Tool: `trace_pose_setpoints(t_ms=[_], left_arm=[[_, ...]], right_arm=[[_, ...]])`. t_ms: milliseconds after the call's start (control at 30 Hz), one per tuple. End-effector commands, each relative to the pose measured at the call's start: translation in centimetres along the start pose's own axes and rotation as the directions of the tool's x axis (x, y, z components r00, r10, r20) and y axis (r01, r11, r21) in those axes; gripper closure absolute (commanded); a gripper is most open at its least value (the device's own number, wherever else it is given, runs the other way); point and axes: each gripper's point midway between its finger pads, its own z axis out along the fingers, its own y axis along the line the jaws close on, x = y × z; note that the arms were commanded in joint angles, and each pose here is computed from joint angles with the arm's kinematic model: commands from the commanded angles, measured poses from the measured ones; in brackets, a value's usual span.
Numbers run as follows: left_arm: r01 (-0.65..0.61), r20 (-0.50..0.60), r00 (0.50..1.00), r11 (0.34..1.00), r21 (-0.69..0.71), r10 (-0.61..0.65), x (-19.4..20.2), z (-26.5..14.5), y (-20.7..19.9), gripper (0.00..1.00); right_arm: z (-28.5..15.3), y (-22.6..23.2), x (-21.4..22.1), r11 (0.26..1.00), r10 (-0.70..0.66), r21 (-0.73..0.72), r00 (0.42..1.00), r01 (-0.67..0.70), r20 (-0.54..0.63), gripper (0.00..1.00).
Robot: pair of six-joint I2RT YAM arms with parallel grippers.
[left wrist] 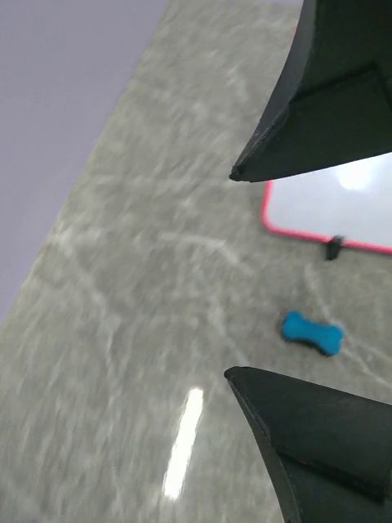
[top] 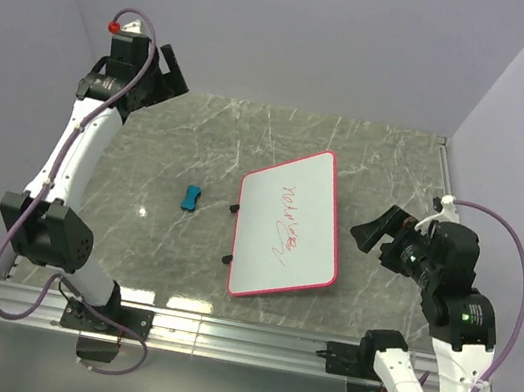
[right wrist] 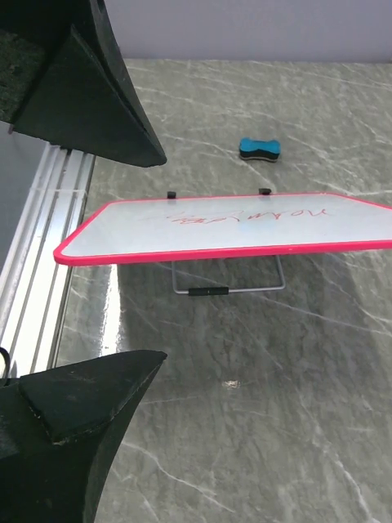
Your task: Erase the whiteboard
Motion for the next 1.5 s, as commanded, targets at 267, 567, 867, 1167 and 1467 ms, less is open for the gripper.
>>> trace_pose_setpoints(t_ms=[267, 567, 867, 1167, 1467], left_arm=[[0.276, -0.357, 0.916, 0.934, 0.226, -0.184, 11.4, -4.3, 2.2, 0.00], [0.045, -0.325, 0.942, 0.991, -0.130, -0.086, 14.5, -3.9, 8.9, 0.01], [-0.149, -0.469, 0.877, 0.987, -0.063, 0.103, 22.1, -2.9, 8.4, 0.02], [-0.283, -0.502, 0.842, 0.954, -0.101, 0.197, 24.3, 0.9, 8.2, 0.16], [-0.355, -0.520, 0.807, 0.934, -0.048, 0.280, 24.8, 4.7, 5.8, 0.21]], right_arm=[[0.6, -0.6, 2.6, 0.998, 0.054, -0.028, 0.997, -0.055, -0.048, 0.01], [0.9, -1.9, 4.7, 0.998, 0.057, -0.024, 0.997, -0.058, -0.058, 0.01], [0.8, -1.5, 4.7, 0.998, 0.038, -0.038, 0.996, -0.041, -0.076, 0.01], [-0.1, -2.5, 5.5, 0.999, 0.043, -0.005, 0.997, -0.043, -0.068, 0.02], [0.3, -3.5, 6.1, 0.998, 0.047, 0.034, 0.996, -0.044, -0.078, 0.03]])
